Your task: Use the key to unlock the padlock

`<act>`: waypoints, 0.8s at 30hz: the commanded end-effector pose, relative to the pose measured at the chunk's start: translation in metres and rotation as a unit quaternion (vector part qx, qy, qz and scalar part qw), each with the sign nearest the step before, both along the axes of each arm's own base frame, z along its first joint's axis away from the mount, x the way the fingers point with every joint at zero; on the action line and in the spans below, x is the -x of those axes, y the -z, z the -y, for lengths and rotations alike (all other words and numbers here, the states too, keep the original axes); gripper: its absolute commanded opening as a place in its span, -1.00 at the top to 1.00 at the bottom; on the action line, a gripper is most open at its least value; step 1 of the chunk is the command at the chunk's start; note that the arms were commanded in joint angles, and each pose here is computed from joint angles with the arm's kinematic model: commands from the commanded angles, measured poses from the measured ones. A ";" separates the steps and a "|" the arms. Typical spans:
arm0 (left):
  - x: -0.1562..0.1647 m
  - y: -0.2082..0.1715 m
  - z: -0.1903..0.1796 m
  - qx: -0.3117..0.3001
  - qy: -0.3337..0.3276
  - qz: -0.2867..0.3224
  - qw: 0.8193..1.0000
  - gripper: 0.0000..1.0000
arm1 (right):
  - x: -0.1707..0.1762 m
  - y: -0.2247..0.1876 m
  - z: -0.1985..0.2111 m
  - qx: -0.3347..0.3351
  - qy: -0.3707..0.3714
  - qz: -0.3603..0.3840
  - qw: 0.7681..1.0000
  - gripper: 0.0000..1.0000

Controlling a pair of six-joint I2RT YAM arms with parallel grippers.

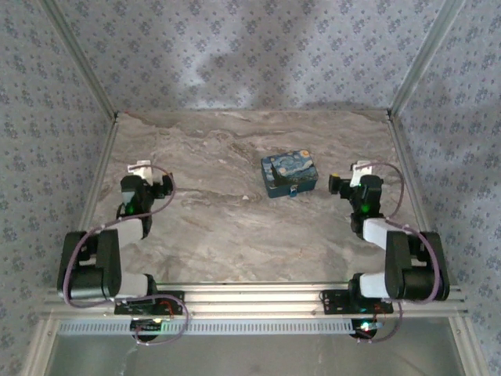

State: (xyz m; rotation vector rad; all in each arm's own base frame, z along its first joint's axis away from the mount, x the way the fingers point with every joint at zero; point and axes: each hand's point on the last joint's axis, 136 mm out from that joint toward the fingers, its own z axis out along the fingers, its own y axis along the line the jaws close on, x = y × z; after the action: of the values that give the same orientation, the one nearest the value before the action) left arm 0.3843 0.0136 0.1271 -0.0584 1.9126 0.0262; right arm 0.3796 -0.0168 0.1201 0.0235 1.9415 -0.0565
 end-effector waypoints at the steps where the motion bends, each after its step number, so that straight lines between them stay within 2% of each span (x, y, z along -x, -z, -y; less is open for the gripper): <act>1: 0.008 -0.024 0.005 0.021 -0.007 0.004 1.000 -0.96 | 0.004 -0.023 0.001 -0.024 0.021 -0.003 0.999 -1.00; 5: 0.016 -0.052 0.017 0.129 -0.022 -0.010 0.991 -0.96 | 0.018 -0.043 -0.014 -0.108 0.035 -0.034 0.993 -0.99; 8: 0.020 -0.062 0.046 0.222 0.008 -0.024 0.975 -0.96 | 0.035 -0.047 -0.037 -0.157 0.028 -0.082 0.984 -0.89; 10: 0.024 -0.062 0.069 0.254 0.029 -0.040 0.966 -0.96 | 0.048 -0.045 -0.053 -0.176 0.018 -0.114 0.978 -0.80; 15: 0.035 -0.055 0.131 0.287 0.093 -0.067 0.951 -0.96 | 0.093 -0.019 -0.093 -0.186 -0.012 -0.233 0.955 -0.71; 20: 0.039 -0.051 0.187 0.297 0.148 -0.084 0.940 -0.96 | 0.159 0.020 -0.119 -0.153 -0.036 -0.376 0.913 -0.63; 24: 0.036 -0.047 0.221 0.295 0.180 -0.098 0.933 -0.96 | 0.197 0.040 -0.135 -0.137 -0.053 -0.443 0.885 -0.56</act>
State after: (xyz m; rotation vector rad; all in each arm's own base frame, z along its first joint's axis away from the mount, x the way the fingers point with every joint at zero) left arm 0.3375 -0.1873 0.1514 -0.1189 2.1105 -0.7486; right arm 0.2263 0.1212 0.1003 0.0486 2.6546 0.3781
